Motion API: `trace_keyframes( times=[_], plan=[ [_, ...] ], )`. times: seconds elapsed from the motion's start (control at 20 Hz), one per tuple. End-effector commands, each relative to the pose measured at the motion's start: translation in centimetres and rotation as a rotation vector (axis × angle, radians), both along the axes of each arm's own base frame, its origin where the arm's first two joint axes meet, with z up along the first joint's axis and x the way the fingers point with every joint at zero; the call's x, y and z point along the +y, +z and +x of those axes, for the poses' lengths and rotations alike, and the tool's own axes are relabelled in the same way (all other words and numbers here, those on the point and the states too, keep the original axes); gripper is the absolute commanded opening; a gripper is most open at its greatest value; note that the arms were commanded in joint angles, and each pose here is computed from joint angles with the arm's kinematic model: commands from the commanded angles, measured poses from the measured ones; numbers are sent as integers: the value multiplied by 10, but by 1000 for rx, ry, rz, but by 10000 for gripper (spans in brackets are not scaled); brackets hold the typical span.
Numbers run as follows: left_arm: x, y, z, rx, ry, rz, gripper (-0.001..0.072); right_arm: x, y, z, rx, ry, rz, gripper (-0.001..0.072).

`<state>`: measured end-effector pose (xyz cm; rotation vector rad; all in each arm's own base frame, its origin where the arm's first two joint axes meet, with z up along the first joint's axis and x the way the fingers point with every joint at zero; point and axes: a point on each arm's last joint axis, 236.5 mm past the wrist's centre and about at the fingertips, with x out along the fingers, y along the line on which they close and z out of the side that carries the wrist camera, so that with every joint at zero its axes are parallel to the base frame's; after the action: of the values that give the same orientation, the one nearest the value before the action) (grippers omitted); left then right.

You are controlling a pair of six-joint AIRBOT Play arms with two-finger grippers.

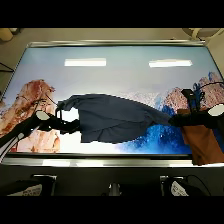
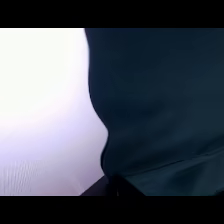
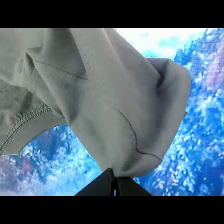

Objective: Fold the shirts.

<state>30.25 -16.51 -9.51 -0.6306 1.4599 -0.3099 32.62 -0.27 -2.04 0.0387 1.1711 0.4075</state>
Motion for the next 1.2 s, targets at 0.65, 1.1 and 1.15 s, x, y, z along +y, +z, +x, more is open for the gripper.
trace_keyframes(
  times=[0.65,1.1,1.15],
  plan=[
    [78,689,-62,-1790,163,160,21,17,609,-82,-1512,-93,-427,15],
    [101,600,-53,-1466,161,321,22,14,429,-78,-772,13,-325,16],
    [102,568,-37,-1370,139,319,22,11,391,-71,-619,32,-289,15]
  ],
)
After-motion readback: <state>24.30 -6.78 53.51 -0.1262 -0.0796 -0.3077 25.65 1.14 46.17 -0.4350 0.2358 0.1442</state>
